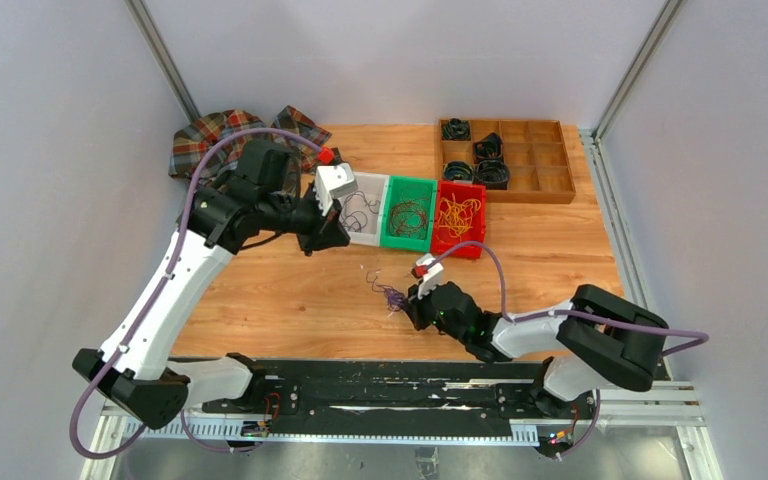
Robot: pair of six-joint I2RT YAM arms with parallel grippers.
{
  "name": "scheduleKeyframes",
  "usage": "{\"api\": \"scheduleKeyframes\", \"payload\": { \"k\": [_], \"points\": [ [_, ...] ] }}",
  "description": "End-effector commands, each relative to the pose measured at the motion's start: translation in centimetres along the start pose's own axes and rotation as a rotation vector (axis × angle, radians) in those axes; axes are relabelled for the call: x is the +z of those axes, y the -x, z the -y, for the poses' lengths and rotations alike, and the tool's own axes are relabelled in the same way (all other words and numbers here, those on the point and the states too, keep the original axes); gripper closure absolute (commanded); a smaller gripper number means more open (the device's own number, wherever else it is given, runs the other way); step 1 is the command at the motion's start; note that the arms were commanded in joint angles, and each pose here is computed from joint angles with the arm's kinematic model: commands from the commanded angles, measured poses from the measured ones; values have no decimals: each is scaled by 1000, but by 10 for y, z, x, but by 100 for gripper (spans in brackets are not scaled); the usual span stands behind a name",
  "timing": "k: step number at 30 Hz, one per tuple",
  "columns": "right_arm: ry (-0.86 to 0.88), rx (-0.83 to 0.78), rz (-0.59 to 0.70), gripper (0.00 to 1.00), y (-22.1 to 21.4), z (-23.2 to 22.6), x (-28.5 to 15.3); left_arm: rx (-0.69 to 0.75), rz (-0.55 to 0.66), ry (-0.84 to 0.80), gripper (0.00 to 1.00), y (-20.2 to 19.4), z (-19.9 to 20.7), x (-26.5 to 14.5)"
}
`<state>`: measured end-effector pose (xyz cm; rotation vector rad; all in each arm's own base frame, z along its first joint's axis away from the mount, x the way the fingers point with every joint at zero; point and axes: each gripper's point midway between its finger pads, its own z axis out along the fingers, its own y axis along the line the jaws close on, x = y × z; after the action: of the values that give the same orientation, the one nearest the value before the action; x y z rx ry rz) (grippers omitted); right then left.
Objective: Untangle the cables
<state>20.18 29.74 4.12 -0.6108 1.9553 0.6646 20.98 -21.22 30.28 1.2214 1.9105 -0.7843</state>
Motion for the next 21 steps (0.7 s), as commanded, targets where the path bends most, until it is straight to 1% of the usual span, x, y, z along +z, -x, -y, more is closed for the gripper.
{"api": "scheduleKeyframes", "payload": {
  "k": [1, 3, 5, 7, 8, 10, 11, 13, 14, 18, 21],
  "points": [
    [-82, 46, 9, 99, -5, 18, -16, 112, -18, 138, 99, 3, -16, -25],
    [-97, 57, 20, 99, -3, 23, -24, 131, -43, 191, 99, -3, -27, -30],
    [-80, 61, 62, 99, 10, 21, -32, 161, -93, 240, 99, -15, -40, -30],
    [-44, 49, 99, 99, 25, 14, -37, 168, -139, 220, 98, -32, -42, -22],
    [-26, 42, 119, 99, 39, 9, -38, 158, -146, 180, 88, -39, -37, -15],
    [-2, 24, 133, 99, 59, 0, -39, 131, -132, 59, 59, -49, -19, -1],
    [11, 12, 135, 99, 68, -5, -39, 121, -114, -6, 49, -50, -9, 5],
    [41, -7, 130, 99, 83, -15, -39, 118, -94, -106, 35, -49, 9, 15],
    [58, -19, 113, 99, 86, -19, -38, 125, -89, -141, 31, -48, 15, 19],
    [114, -18, 65, 99, 98, -38, -31, 183, -81, -241, 28, -41, 34, 31],
    [169, 4, 39, 99, 103, -53, -24, 185, -107, -281, 29, -49, 39, 40]
  ]
}}
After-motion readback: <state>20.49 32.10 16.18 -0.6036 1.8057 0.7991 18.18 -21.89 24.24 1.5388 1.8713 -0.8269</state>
